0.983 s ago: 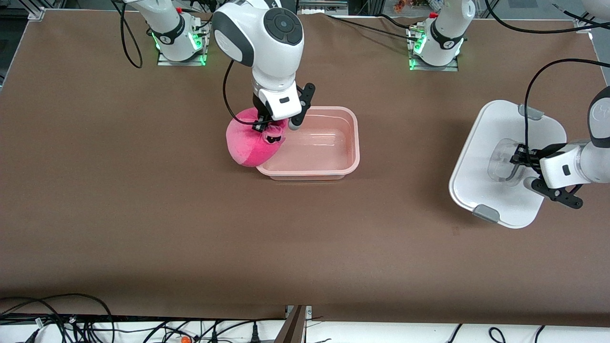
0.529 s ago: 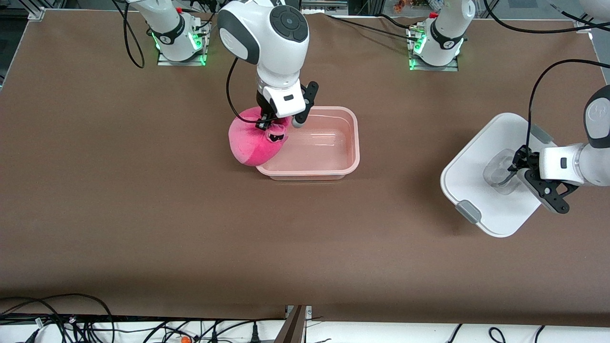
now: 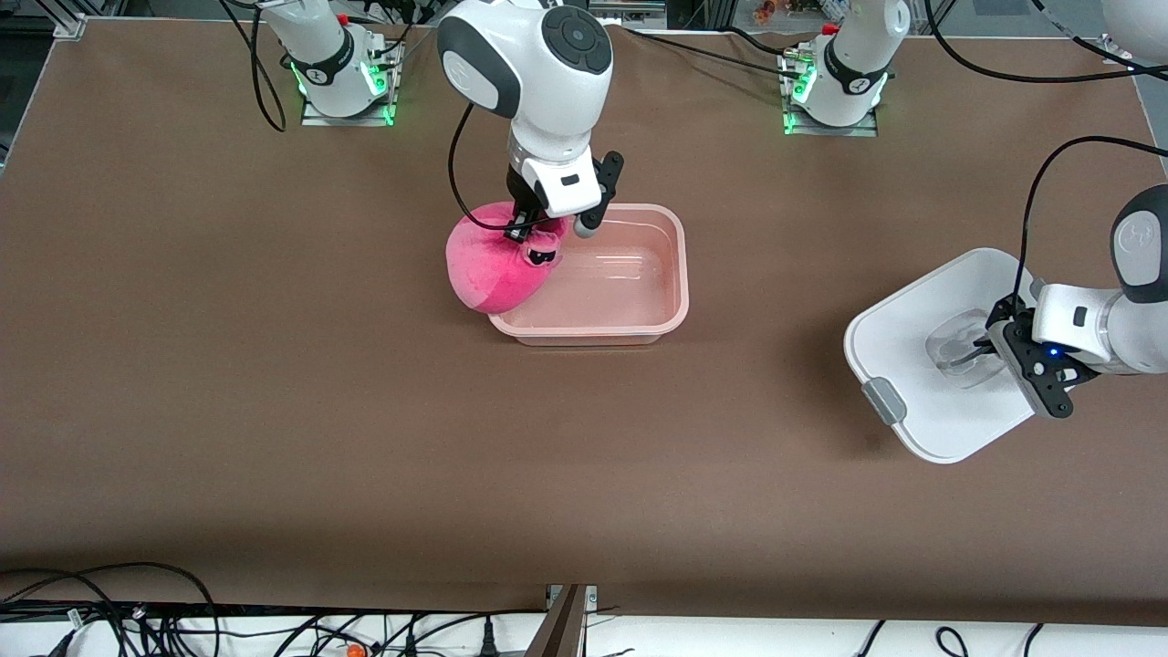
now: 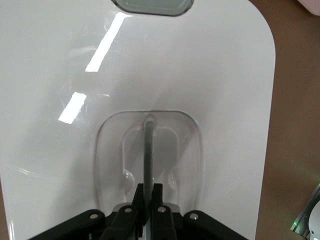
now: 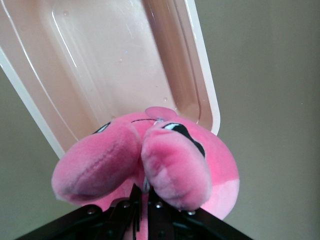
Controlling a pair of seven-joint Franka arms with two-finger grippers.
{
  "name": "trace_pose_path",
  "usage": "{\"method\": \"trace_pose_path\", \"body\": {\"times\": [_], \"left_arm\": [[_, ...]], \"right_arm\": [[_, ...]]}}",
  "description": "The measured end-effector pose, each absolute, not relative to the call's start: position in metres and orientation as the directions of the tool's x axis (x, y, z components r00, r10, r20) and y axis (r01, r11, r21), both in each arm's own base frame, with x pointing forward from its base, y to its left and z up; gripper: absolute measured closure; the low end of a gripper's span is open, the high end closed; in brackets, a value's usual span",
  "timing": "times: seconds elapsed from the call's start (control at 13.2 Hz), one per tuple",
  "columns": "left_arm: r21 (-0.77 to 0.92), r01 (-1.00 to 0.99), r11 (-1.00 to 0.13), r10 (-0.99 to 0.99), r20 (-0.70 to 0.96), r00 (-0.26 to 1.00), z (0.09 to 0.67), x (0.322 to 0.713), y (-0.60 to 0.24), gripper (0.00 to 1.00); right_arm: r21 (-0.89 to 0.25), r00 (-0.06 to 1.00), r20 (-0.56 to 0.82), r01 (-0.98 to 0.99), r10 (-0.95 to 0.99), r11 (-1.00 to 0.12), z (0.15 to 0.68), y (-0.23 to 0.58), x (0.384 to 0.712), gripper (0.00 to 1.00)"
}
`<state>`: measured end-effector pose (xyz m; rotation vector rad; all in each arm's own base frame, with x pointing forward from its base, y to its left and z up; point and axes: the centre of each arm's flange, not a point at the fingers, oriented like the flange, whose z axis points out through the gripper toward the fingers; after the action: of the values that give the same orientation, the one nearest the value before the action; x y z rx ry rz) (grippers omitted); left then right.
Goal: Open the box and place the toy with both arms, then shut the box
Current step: 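Move the pink toy over the pink tub and release it with the right gripper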
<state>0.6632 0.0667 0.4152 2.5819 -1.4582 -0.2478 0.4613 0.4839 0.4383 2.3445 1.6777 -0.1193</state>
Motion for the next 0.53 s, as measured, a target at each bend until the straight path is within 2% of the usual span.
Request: {"method": "trace_pose_path", "body": {"times": [0.08,0.23,0.38,0.53], "left_arm": [[0.224,-0.829,-0.512,-0.857,-0.063,0.512,0.415,0.663,0.07,0.93],[0.225,-0.827,-0.516,-0.854,-0.062,0.516,0.415,0.662,0.075,0.93],[0.225,-0.826,-0.517,-0.853,-0.062,0.517,0.415,0.662,0.076,0.93],[0.226,-0.825,-0.517,-0.853,-0.063,0.518,0.414,0.662,0.077,0.93]], "right_arm": [[0.162,0.348,-0.211,0.934,0.913,-0.318,0.438,0.485,0.461,0.93],[0.185,0.451,-0.192,0.889,0.872,-0.419,0.437,0.486,0.46,0.78],[0.206,0.555,-0.164,0.828,0.816,-0.522,0.44,0.485,0.462,0.55],[0.183,0.628,-0.136,0.776,0.766,-0.603,0.452,0.474,0.476,0.32]]}}
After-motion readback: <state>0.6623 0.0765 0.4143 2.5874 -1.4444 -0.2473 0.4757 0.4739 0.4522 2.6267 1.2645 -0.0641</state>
